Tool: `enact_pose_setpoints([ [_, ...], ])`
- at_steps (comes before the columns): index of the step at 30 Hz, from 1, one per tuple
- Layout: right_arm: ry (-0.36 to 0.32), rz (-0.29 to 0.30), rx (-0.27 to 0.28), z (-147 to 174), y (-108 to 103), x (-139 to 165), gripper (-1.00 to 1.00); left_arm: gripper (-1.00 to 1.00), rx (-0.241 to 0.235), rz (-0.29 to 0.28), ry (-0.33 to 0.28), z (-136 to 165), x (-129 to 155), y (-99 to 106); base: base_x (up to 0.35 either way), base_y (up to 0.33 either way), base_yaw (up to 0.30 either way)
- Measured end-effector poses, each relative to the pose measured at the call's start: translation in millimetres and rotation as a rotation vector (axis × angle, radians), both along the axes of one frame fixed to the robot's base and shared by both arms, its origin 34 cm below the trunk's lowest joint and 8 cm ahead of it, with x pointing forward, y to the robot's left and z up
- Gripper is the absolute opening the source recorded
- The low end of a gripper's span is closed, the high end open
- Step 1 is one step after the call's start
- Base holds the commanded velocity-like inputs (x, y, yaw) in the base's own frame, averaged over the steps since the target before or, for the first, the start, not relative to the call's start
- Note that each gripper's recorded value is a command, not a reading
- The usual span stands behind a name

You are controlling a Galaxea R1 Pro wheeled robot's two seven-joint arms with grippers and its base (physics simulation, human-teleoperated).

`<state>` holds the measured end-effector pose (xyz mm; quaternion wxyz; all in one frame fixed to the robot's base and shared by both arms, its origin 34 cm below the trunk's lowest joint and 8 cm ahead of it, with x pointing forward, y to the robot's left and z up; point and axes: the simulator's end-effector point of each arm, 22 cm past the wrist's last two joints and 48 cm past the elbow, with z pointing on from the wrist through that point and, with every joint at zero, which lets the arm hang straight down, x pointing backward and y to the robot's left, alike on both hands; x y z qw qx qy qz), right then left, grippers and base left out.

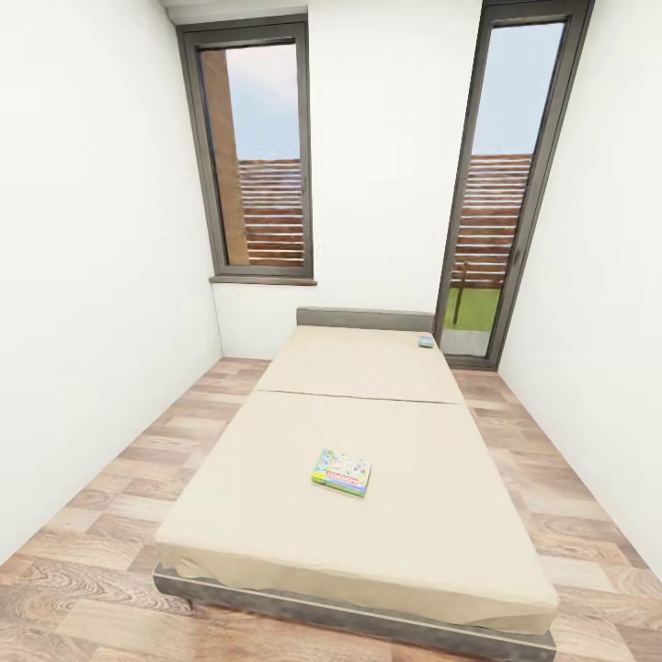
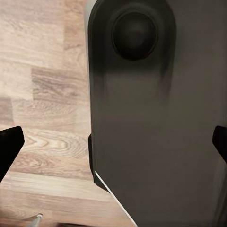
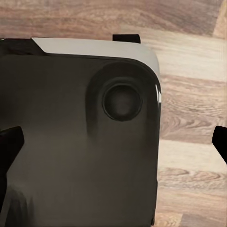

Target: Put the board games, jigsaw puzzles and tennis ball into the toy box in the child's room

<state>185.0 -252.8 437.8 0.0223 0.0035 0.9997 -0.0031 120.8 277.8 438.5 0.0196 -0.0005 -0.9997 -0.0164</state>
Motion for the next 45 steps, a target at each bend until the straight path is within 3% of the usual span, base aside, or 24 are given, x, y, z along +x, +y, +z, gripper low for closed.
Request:
enact_pose_setpoints([
  [45,0.0,0.001,0.002,0.1,1.3,1.6,1.0,1.0,0.001,0.004,0.001,0.1,-1.0,0.5,0.0,0.0,0.0],
])
